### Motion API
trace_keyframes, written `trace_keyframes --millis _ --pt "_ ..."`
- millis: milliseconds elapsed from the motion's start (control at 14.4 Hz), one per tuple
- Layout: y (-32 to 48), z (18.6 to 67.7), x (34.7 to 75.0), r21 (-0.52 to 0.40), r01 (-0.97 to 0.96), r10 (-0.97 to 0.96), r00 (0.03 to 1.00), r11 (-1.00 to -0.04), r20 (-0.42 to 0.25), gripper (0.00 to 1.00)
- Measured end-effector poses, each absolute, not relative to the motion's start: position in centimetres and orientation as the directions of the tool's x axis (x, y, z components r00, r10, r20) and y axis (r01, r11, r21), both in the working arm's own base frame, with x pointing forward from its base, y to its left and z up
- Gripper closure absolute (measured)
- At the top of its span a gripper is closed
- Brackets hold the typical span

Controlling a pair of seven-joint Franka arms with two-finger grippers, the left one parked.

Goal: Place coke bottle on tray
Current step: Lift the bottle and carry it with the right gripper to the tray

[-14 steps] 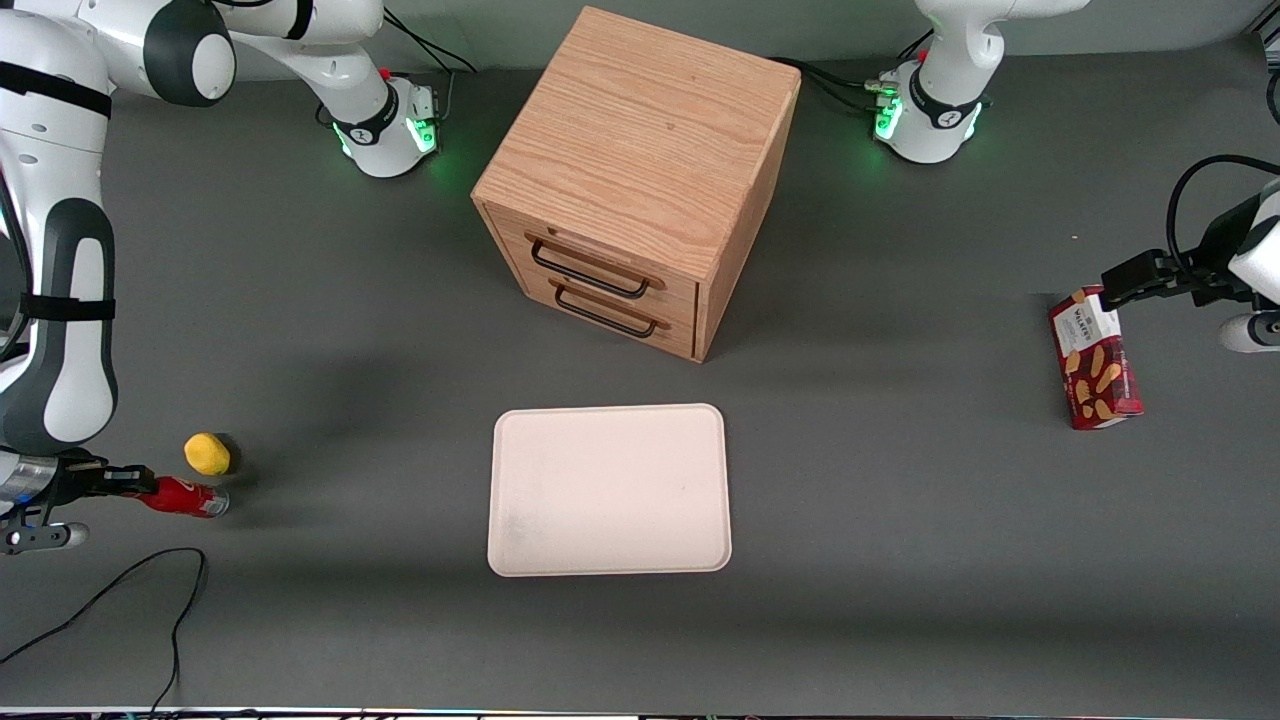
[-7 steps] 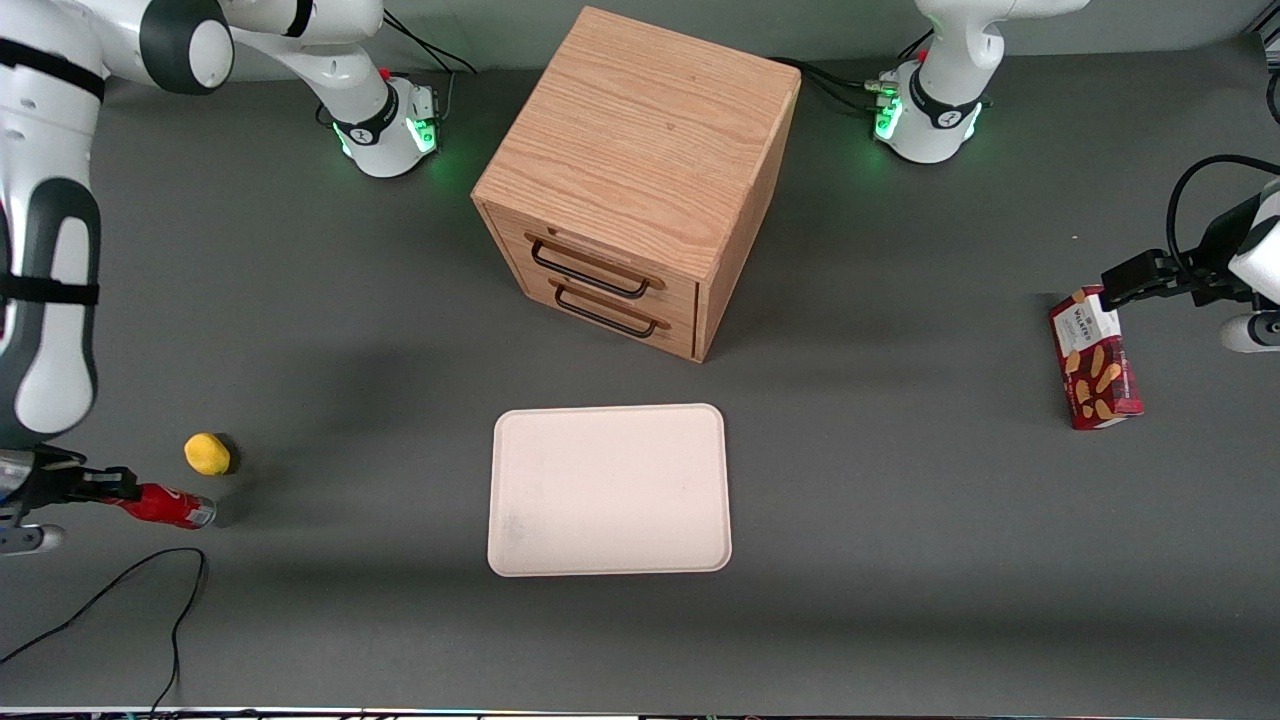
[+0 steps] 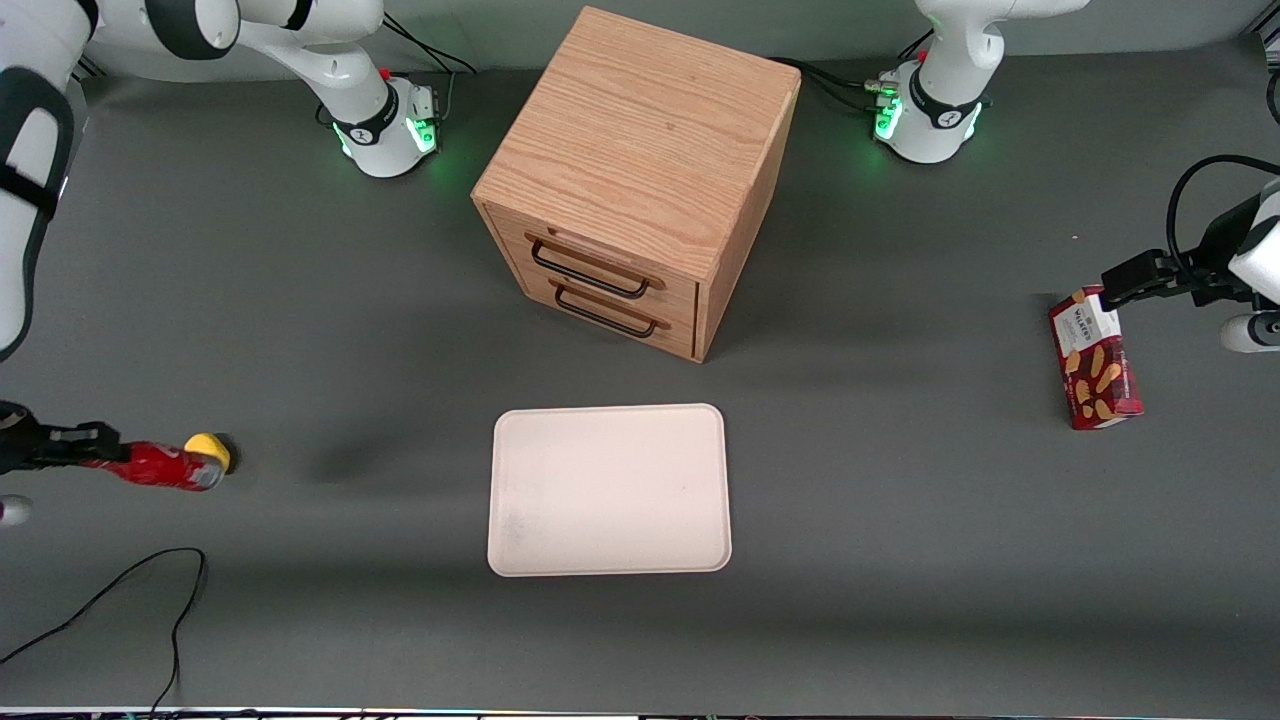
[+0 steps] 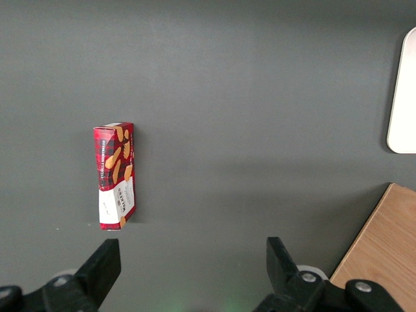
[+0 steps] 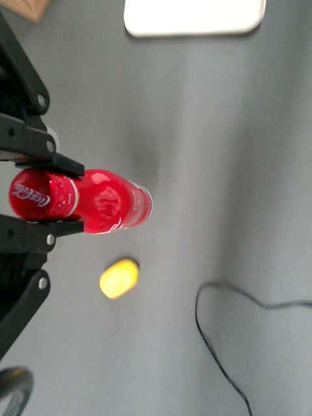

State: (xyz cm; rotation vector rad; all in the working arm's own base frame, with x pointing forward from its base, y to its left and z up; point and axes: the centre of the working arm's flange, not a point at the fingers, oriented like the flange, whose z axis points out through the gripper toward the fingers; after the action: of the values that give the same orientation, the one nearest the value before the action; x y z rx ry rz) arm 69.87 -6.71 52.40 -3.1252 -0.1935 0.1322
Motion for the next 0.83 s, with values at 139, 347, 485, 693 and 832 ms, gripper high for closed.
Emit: trace_keyframes --millis 139,347,485,693,832 --pt "-2.5 53.9 69.9 -0.032 0.126 0.128 0.989 -0.991 -0.075 0.68" --pt "4.4 55.4 69.9 -0.058 0.104 0.106 0.993 -0.993 -0.045 0.68" --pt "10.6 55.9 69.5 -0.043 0.099 0.100 0.995 -0.994 -0.018 0.68" --pt "20.2 54.5 68.8 -0.005 0.101 0.101 0.994 -0.995 0.027 0.68" --pt "24.0 51.7 69.2 -0.011 0.113 0.112 0.993 -0.994 0.042 0.68"
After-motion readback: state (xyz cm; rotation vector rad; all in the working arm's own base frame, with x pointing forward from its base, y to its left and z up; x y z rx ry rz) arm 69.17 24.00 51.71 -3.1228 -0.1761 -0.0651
